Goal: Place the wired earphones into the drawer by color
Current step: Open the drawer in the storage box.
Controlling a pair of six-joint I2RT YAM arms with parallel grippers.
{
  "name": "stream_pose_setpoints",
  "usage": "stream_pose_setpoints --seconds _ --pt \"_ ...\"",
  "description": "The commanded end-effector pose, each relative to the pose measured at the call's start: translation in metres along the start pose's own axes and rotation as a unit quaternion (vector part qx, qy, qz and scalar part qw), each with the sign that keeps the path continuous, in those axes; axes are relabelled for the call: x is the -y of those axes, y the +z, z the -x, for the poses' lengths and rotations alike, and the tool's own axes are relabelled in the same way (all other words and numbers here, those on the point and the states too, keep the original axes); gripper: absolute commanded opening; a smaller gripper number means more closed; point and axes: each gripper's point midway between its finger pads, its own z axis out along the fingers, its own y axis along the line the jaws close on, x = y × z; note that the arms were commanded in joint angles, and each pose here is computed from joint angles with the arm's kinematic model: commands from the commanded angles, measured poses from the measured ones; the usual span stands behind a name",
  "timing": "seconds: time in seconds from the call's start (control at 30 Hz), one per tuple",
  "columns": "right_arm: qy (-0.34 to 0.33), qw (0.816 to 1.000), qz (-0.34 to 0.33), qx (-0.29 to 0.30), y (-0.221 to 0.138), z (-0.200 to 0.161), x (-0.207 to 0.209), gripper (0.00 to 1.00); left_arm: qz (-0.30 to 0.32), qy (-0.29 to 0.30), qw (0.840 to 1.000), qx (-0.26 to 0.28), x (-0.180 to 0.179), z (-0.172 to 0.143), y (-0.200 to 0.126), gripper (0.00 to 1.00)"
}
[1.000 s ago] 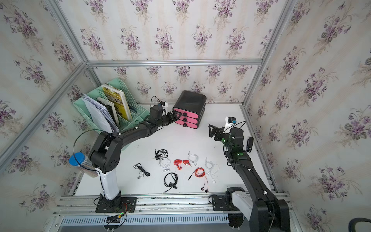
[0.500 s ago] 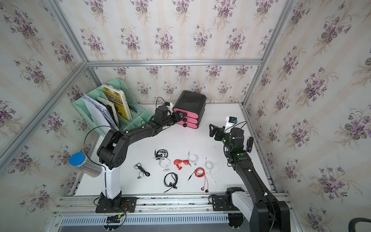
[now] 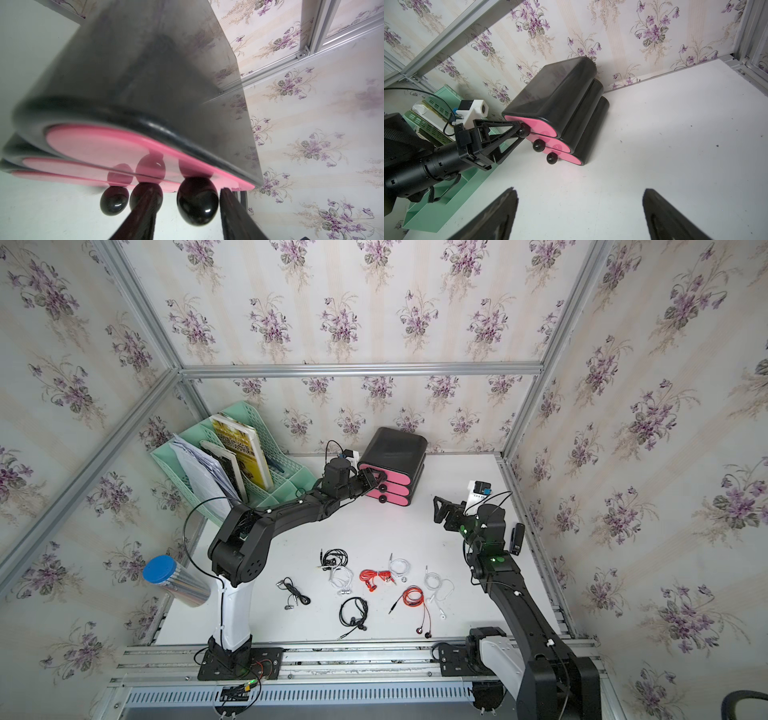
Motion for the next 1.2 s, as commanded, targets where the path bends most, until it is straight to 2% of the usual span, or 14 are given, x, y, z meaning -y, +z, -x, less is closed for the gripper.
stream_pose_setpoints --seconds 0.0,0.8,1.17 --pt "-0.005 1.0 -0.003 0.007 -0.001 0.004 0.0 0.98 -0.016 0.004 1.0 0.009 0.01 0.004 0.002 0.48" --pt "-0.01 1.0 -0.01 0.011 -0.003 0.005 0.002 0.98 -0.021 0.01 1.0 0.005 0.017 0.0 0.004 0.3" --pt "-0.009 1.0 -0.013 0.008 -0.003 0.004 0.003 0.98 -0.032 0.021 0.999 0.001 0.029 -0.006 -0.011 0.28"
